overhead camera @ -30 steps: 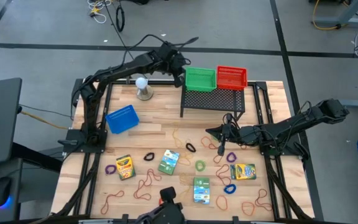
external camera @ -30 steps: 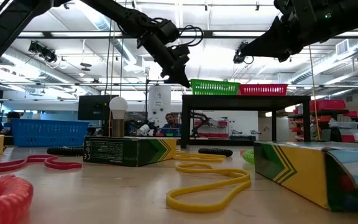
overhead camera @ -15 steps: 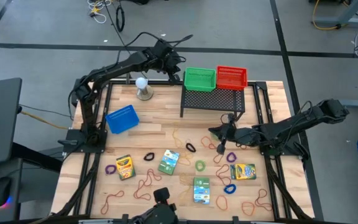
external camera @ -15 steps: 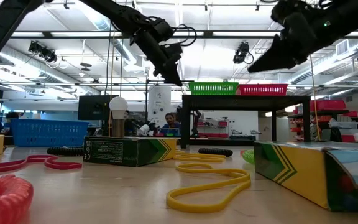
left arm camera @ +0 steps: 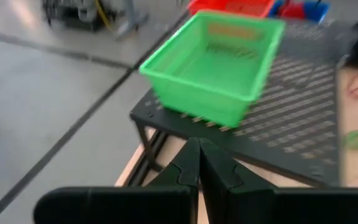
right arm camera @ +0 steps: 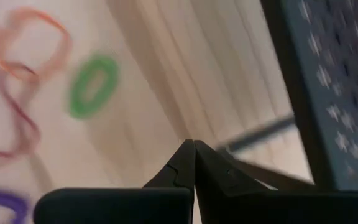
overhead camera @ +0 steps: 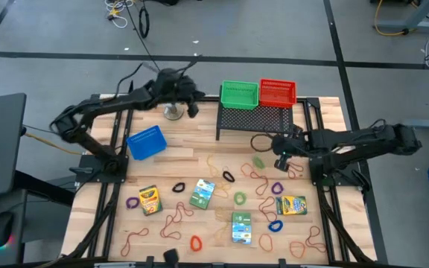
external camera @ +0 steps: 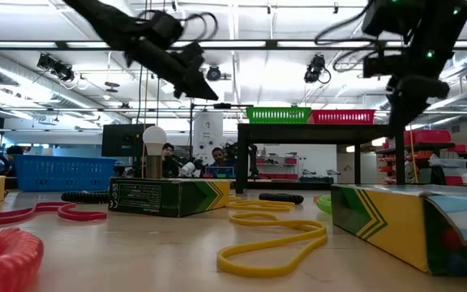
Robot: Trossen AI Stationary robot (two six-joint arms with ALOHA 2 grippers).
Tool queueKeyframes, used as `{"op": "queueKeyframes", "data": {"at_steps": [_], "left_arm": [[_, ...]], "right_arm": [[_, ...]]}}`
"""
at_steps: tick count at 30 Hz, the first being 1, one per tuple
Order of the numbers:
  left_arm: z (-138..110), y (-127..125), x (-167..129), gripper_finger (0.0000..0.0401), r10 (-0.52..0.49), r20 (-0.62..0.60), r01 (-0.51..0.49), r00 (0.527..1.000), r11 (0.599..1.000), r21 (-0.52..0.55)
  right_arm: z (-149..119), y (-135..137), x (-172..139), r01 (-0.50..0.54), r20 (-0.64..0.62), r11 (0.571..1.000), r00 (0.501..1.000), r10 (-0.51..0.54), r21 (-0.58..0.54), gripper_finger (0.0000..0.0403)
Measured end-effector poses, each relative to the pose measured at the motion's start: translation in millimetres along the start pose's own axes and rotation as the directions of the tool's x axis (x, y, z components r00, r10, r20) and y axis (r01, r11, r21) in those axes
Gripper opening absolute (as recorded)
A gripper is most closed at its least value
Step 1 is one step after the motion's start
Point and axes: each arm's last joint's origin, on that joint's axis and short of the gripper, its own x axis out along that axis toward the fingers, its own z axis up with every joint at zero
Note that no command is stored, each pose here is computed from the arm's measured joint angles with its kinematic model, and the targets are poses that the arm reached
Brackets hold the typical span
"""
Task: Pick & Place Office Desk Supplies
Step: Adjust the black shelf, then put the blue bin on the shelf
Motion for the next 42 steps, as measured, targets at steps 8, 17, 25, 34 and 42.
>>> {"op": "queueKeyframes", "data": {"at_steps": [8,17,25,34,42], "left_arm": [[-30.3,-29.1,-25.9,0.0007,-0.042,0.134,0.037,0.990,0.999,0.038],[-41.3,-46.7,-26.5,0.0007,-0.099,0.109,0.092,0.989,0.993,0.073],[-40.3,-55.2,-26.4,0.0007,-0.129,0.111,0.120,0.985,0.989,0.082],[-40.2,-65.7,-26.6,0.0007,-0.163,0.102,0.157,0.981,0.986,0.065],[-51.6,-93.7,-30.0,0.0007,-0.208,-0.046,0.210,0.977,0.976,0.062]], "right_arm": [[5.0,-22.8,5.1,0.030,-0.021,0.999,0.999,-0.029,0.043,0.0005],[6.2,-40.4,10.5,0.068,-0.042,0.992,0.997,-0.064,0.101,0.0005],[7.8,-48.1,12.7,0.089,-0.035,0.987,0.996,-0.085,0.137,0.0005],[7.8,-44.4,10.8,0.074,-0.023,0.988,0.997,-0.071,0.132,0.0005],[1.9,-18.8,-6.9,-0.031,0.048,0.990,0.999,0.025,0.137,0.0014]]}}
